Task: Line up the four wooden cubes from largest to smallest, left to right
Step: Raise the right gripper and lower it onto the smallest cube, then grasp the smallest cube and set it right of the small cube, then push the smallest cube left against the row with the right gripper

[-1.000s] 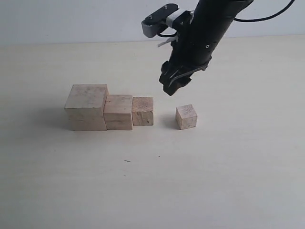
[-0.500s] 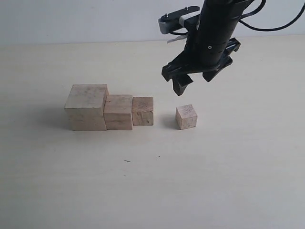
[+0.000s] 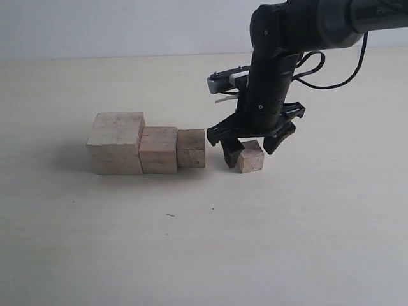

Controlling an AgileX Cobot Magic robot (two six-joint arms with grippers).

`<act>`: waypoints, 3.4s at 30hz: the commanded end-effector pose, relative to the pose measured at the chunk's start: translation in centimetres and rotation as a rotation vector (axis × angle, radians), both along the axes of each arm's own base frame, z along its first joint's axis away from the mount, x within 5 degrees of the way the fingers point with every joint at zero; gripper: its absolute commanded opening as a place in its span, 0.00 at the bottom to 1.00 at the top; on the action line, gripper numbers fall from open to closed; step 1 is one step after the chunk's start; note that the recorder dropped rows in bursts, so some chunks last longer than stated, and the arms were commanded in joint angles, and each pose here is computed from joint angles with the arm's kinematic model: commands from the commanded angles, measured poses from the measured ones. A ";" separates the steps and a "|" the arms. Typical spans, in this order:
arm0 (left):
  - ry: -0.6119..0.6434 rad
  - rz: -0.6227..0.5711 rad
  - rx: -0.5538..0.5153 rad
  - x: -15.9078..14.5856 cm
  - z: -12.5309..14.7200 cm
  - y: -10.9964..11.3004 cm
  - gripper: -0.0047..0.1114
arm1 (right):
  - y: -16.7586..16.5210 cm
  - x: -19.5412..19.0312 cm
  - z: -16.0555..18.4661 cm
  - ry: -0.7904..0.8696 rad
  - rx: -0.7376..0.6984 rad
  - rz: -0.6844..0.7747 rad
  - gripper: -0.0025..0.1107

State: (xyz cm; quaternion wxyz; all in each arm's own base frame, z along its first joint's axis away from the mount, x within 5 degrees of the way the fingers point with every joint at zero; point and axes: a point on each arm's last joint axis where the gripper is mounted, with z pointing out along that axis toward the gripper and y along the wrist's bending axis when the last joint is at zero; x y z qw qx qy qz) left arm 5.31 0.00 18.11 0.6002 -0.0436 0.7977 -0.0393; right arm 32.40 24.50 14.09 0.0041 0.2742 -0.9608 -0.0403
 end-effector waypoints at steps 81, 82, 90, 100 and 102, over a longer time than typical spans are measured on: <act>-0.011 -0.008 -0.002 0.0 0.0 -0.1 0.04 | 0.2 1.5 1.7 -0.278 -0.005 0.759 0.47; -0.011 -0.008 -0.002 0.0 0.0 -0.1 0.04 | 0.2 1.6 1.5 -0.282 -0.004 0.759 0.44; -0.011 -0.008 -0.002 0.0 0.0 -0.1 0.04 | 0.6 1.5 0.3 -0.252 0.026 0.729 0.23; -0.011 -0.008 -0.002 0.0 0.0 -0.1 0.04 | 0.8 1.5 0.3 -0.252 0.055 0.707 0.02; -0.011 -0.008 -0.002 0.0 0.0 -0.1 0.04 | 1.0 1.4 0.4 -0.244 0.083 0.684 0.02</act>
